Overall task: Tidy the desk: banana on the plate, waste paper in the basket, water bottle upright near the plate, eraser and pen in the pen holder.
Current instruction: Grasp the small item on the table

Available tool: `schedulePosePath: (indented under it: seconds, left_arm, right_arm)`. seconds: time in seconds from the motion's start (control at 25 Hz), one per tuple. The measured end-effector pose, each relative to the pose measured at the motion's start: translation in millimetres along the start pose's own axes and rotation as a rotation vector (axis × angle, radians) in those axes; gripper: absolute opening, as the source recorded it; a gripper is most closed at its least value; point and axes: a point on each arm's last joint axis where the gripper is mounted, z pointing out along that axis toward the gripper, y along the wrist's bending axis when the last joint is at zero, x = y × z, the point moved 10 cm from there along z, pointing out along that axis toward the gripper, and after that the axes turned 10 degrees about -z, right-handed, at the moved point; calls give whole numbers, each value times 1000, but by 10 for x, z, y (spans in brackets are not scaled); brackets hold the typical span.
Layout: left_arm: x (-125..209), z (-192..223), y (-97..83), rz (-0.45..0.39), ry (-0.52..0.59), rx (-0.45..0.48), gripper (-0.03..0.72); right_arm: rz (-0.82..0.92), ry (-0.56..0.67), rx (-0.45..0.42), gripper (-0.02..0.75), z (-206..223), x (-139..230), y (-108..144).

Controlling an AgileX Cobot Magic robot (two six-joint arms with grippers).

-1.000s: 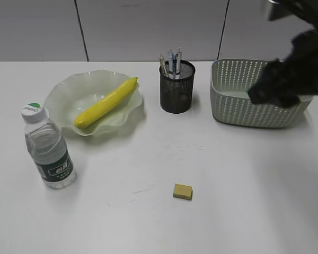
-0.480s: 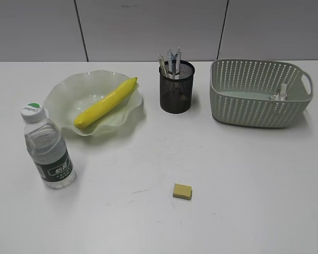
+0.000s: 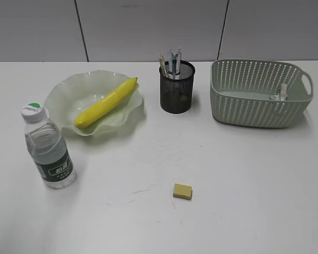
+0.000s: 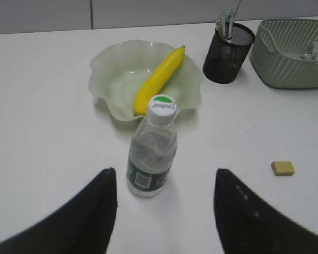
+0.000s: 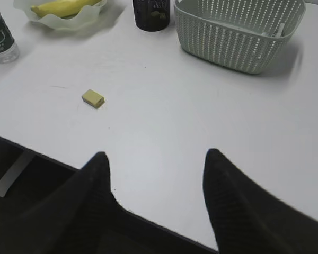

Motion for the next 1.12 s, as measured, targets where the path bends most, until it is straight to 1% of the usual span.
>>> schedulePosePath:
  seconds: [0.12,0.2,0.24,0.32,0.36,0.44,0.48,0.56,0.6,0.68,0.72,0.8,0.84,0.92,1.04,1.12]
  left_arm:
    - [-88,370,-34,-5,88,35,435]
    - [-105,665,-70,-1,168,61,426]
    - [-93,845,-115,3,223,80,418]
    - [-128,1081,-296,49,266,129,402]
    - [-153,1198,-461,87,279,169,398]
    - [-162,1397,-874,186,292,255,394]
    - [-120,1523,-1050,220,304,282,393]
    - [14,1737,-1462,290,337,341,393]
    - [126,1884,-1603,305,373,348,393]
    - [448,2157,-1808,335,473,343,396]
    - [634,2315,-1842,353,535,322,403]
    - [1023,2597,-1805,355,673,254,428]
    - [1138,2696,-1793,359,719,228,445]
    - [1408,2860,-1714,355,828,169,485]
    - [1562,3014,-1688,346,892,126,524]
    - [1565,3093,-1702,342,890,113,531]
  right_arm:
    - [0,-7,2,447,15,-6,-4]
    - [5,-11,4,447,15,-13,-7]
    - [5,-12,4,447,14,-14,-7]
    - [6,-13,4,447,14,-15,-7]
    - [5,-13,5,445,14,-15,-9]
    - [5,-13,5,439,14,-15,-9]
    - [5,-13,5,430,14,-15,-9]
    - [5,-13,5,404,14,-15,-9]
    - [5,-13,5,391,14,-15,-9]
    - [5,-13,5,363,14,-15,-9]
    - [5,-13,5,354,14,-15,-9]
    - [5,-13,5,343,14,-15,-9]
    - [5,-13,5,340,14,-15,-9]
    - [5,-13,5,339,14,-15,-9]
    - [5,-13,5,339,14,-15,-9]
    - [5,-13,5,339,14,-15,-9]
